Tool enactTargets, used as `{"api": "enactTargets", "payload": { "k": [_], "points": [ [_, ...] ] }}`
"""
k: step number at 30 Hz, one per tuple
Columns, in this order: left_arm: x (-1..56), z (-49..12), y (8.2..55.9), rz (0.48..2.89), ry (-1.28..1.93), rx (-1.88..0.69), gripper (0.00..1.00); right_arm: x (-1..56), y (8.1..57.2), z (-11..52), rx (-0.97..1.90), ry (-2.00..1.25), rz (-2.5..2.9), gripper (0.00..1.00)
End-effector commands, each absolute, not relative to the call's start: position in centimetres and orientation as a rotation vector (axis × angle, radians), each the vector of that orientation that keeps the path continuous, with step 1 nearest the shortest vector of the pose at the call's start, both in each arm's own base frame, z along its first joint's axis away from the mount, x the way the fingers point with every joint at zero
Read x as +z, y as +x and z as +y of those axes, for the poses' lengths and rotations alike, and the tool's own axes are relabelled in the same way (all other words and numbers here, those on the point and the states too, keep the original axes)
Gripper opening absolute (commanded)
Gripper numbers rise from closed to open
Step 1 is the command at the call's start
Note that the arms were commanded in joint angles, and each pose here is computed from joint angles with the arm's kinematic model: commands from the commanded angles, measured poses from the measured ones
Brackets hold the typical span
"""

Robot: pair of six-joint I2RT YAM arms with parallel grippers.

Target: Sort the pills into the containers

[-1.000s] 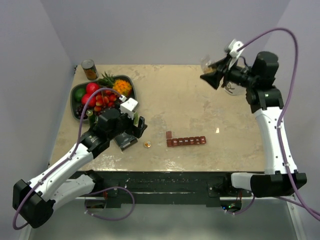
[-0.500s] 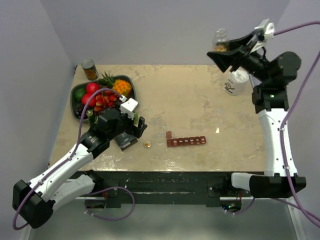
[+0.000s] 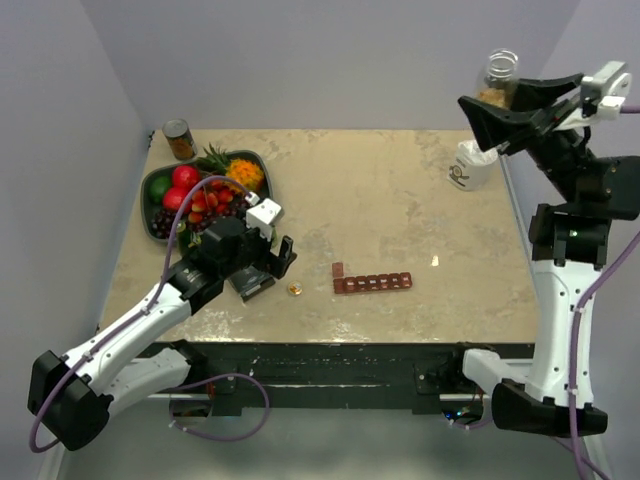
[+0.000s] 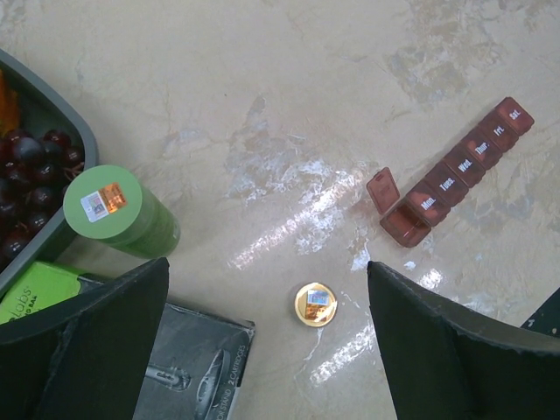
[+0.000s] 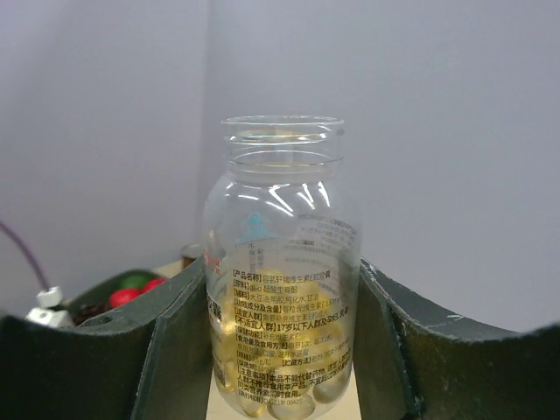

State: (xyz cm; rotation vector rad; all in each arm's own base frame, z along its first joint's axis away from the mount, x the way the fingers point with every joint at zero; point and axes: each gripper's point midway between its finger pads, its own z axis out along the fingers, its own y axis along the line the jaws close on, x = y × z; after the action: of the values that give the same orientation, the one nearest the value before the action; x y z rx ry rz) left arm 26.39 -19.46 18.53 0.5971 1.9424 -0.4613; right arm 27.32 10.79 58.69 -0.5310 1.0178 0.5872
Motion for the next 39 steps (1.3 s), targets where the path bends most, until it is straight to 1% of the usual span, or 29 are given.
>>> {"api": "enactTargets", "payload": {
  "k": [1, 2, 3, 4, 5, 6, 8, 9, 11, 13, 14, 15, 21, 39],
  "points": [
    [19.5, -19.9, 26.9, 1.899, 0.623, -0.472, 0.99, 58.3, 25.0, 13.2, 0.766, -0.627, 0.960, 0.05],
    [19.5, -19.8, 26.8, 1.898, 0.619, -0.466, 0.99, 57.2, 23.9, 14.7, 0.812, -0.665, 0.947, 0.05],
    [19.7, -19.7, 26.8, 1.893, 0.615, -0.464, 0.99, 55.0, 24.5, 15.1, 0.734, -0.723, 0.955, 0.06],
    [20.2, -19.6, 26.7, 1.875, 0.604, -0.465, 0.99, 52.9, 23.8, 16.0, 0.772, -0.733, 1.031, 0.06],
    [20.5, -19.5, 26.8, 1.864, 0.597, -0.462, 0.99, 51.6, 24.1, 16.1, 0.774, -0.745, 1.052, 0.06],
    [20.8, -19.4, 26.8, 1.851, 0.590, -0.461, 0.99, 48.5, 25.2, 16.1, 0.771, -0.757, 1.133, 0.06],
    [21.5, -19.3, 26.8, 1.824, 0.579, -0.462, 0.99, 45.3, 24.7, 16.5, 0.770, -0.855, 1.180, 0.06],
    [21.6, -19.2, 26.7, 1.819, 0.577, -0.461, 0.99, 42.6, 25.0, 16.6, 0.779, -0.895, 1.220, 0.06],
    [21.7, -19.2, 26.7, 1.812, 0.577, -0.459, 0.99, 39.7, 24.9, 16.8, 0.777, -0.970, 1.262, 0.06],
    [21.4, -19.1, 26.8, 1.827, 0.578, -0.449, 0.99, 34.4, 25.0, 16.3, 0.716, -1.101, 1.358, 0.06],
    [21.3, -19.0, 26.8, 1.832, 0.577, -0.446, 0.99, 33.3, 25.6, 16.1, 0.681, -1.141, 1.368, 0.06],
    [21.1, -19.0, 26.8, 1.838, 0.579, -0.442, 0.99, 31.9, 25.2, 16.0, 0.705, -1.151, 1.426, 0.06],
    [20.5, -18.7, 26.7, 1.861, 0.591, -0.422, 0.99, 27.9, 24.7, 16.3, 0.725, -1.276, 1.517, 0.04],
    [20.3, -18.0, 26.6, 1.859, 0.582, -0.393, 0.99, 22.9, 23.4, 16.7, 0.744, -1.356, 1.559, 0.04]
  ]
}}
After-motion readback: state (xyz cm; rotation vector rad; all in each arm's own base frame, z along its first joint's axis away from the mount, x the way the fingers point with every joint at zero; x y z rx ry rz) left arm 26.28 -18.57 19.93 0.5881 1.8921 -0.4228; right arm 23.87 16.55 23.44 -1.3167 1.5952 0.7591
